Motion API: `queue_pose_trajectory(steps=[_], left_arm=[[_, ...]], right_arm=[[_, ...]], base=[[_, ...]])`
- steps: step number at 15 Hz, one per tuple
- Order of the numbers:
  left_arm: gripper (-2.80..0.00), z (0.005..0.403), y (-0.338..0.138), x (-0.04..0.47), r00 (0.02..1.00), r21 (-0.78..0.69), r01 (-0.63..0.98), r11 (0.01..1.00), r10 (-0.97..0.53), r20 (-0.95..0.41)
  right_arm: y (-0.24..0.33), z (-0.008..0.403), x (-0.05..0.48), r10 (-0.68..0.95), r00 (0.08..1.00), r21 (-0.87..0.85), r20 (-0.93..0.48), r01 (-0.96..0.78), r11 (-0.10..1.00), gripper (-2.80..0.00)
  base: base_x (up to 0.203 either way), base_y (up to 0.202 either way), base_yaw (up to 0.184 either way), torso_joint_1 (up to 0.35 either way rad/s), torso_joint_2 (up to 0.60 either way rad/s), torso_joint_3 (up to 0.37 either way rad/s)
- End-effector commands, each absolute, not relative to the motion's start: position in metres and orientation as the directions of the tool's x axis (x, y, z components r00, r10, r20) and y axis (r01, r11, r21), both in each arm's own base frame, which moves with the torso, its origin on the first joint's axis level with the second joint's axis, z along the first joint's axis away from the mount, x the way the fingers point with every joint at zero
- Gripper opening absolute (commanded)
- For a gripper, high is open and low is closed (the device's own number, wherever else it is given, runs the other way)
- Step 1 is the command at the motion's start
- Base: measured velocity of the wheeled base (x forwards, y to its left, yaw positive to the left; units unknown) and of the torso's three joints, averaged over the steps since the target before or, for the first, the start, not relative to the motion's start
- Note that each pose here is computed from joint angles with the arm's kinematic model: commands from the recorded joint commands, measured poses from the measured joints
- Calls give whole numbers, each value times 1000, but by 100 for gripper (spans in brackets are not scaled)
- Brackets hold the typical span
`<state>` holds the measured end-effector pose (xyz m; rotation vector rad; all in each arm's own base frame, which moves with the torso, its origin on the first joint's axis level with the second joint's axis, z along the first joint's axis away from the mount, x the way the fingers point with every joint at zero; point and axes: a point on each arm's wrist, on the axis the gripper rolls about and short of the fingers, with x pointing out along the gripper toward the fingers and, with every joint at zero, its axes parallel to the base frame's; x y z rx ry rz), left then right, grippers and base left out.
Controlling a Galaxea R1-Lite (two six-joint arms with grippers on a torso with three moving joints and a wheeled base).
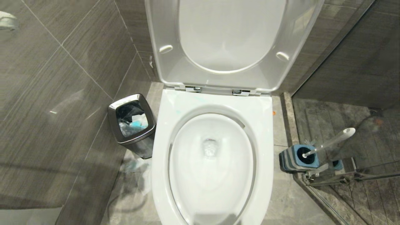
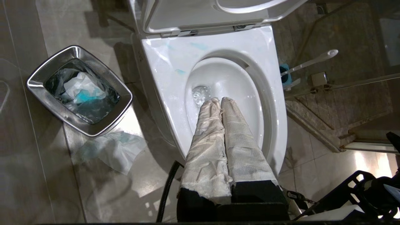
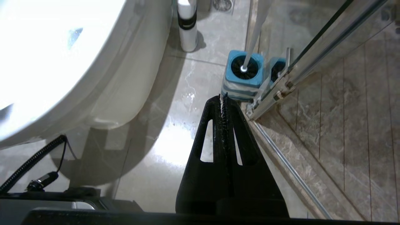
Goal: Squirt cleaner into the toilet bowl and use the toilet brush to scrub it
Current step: Close the toilet lid
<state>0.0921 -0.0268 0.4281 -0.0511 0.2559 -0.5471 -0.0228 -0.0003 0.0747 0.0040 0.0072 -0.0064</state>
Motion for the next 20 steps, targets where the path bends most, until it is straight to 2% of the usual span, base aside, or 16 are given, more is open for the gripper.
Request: queue_pose_trajectory(steps=[1, 5, 10, 16, 20], left_arm=[[-280, 427, -28, 98, 818, -117, 510, 852, -522, -240], [-280, 428, -29, 101, 818, -113, 511, 852, -522, -240], [-280, 425, -31, 101, 805, -116, 527, 842, -538, -251], [-280, 427, -29, 100, 832, -21, 508, 861, -497, -246], [-280, 432, -33, 106, 766, -48, 616, 787, -612, -196]], right_arm=[[0, 74, -23, -6, 1000, 5, -9, 6, 1000, -280], [0, 75, -23, -6, 1000, 5, -8, 6, 1000, -280], [0, 75, -23, -6, 1000, 5, -8, 6, 1000, -280], [0, 74, -23, -6, 1000, 5, -9, 6, 1000, -280], [0, 74, -23, -6, 1000, 5, -9, 6, 1000, -280]], base=[[0, 0, 0, 0, 0, 198], [0, 0, 0, -3, 1, 152], [0, 0, 0, 0, 1, 8], [0, 0, 0, 0, 0, 0], [0, 0, 0, 0, 0, 0]])
